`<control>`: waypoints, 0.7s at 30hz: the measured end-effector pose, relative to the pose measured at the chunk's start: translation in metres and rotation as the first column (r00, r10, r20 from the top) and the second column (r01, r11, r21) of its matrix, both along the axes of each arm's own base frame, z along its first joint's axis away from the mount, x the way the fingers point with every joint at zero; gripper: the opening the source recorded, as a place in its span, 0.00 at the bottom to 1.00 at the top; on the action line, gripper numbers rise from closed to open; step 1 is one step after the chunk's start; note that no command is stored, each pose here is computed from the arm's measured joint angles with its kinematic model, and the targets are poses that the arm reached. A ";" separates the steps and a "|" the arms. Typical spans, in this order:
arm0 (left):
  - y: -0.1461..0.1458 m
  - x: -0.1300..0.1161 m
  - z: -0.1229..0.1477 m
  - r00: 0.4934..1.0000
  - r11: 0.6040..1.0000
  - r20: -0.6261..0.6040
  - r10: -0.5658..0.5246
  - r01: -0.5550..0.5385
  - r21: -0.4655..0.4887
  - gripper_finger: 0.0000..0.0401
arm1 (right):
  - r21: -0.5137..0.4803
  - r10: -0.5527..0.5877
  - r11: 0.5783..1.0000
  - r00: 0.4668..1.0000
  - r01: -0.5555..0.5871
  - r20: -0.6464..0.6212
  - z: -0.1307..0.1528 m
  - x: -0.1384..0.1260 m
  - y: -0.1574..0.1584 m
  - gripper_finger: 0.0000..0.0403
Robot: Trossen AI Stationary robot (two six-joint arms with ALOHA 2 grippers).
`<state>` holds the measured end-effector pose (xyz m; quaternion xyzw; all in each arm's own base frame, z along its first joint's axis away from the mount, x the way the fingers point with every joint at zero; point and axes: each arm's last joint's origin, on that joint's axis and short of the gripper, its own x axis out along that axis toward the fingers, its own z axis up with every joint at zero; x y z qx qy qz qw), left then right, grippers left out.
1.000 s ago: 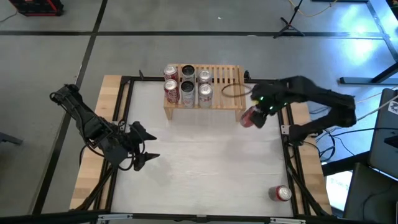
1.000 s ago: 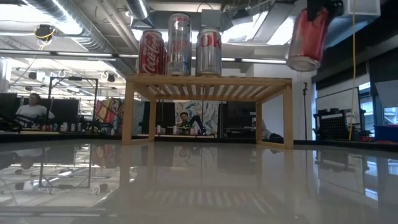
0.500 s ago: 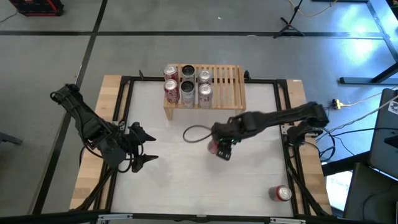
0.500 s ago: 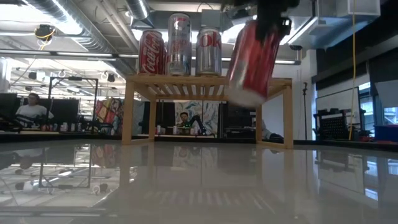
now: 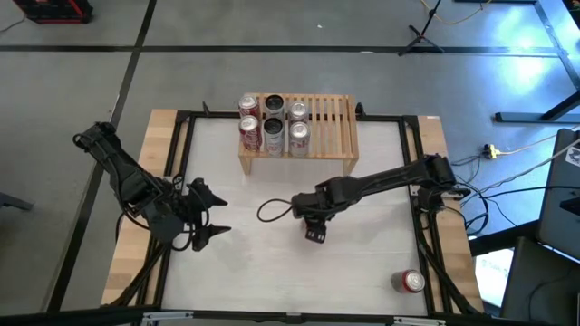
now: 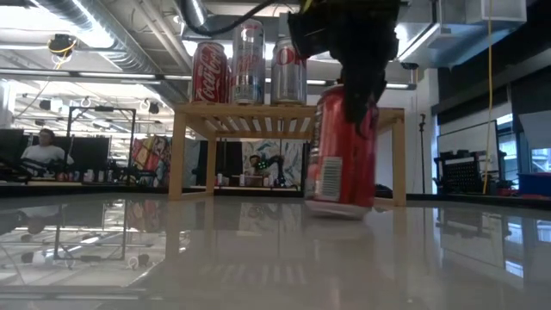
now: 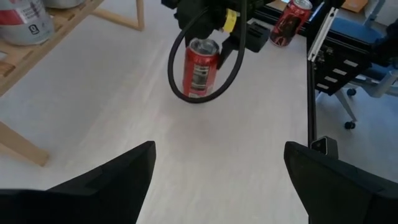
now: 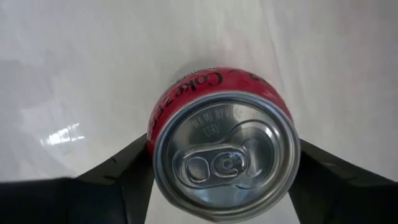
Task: Place canned beverage on shelf
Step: Put the top dark red soda can on the shelf
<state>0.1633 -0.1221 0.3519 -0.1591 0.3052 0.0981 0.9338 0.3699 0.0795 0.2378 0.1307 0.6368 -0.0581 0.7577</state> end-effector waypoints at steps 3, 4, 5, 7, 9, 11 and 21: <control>0.000 0.000 0.000 1.000 1.000 -0.001 -0.001 0.001 0.000 0.88 | 0.012 0.006 1.000 1.000 -0.006 0.029 -0.001 0.004 0.000 0.72; 0.000 0.000 0.000 1.000 1.000 -0.001 -0.001 0.001 0.000 0.88 | 0.011 0.013 1.000 0.999 -0.013 0.037 -0.001 0.005 0.001 0.74; 0.000 0.000 0.000 1.000 1.000 0.000 -0.001 0.001 0.000 0.88 | 0.012 0.017 1.000 0.999 -0.018 0.045 -0.001 0.005 0.001 0.76; 0.000 0.000 0.000 1.000 1.000 0.003 0.004 -0.004 0.004 0.88 | 0.015 0.019 1.000 0.998 -0.020 0.061 -0.001 0.007 0.002 0.79; 0.000 0.000 0.000 1.000 1.000 0.007 0.007 -0.007 0.012 0.88 | 0.014 0.019 1.000 0.998 -0.020 0.055 -0.001 0.007 0.002 0.82; 0.001 0.000 0.000 1.000 1.000 0.008 0.009 -0.009 0.016 0.88 | 0.014 0.019 1.000 0.998 -0.020 0.053 -0.001 0.007 0.002 0.83; 0.001 0.000 0.000 1.000 1.000 0.009 0.010 -0.010 0.017 0.88 | 0.014 0.032 0.999 0.998 -0.033 0.050 0.014 -0.001 0.000 0.83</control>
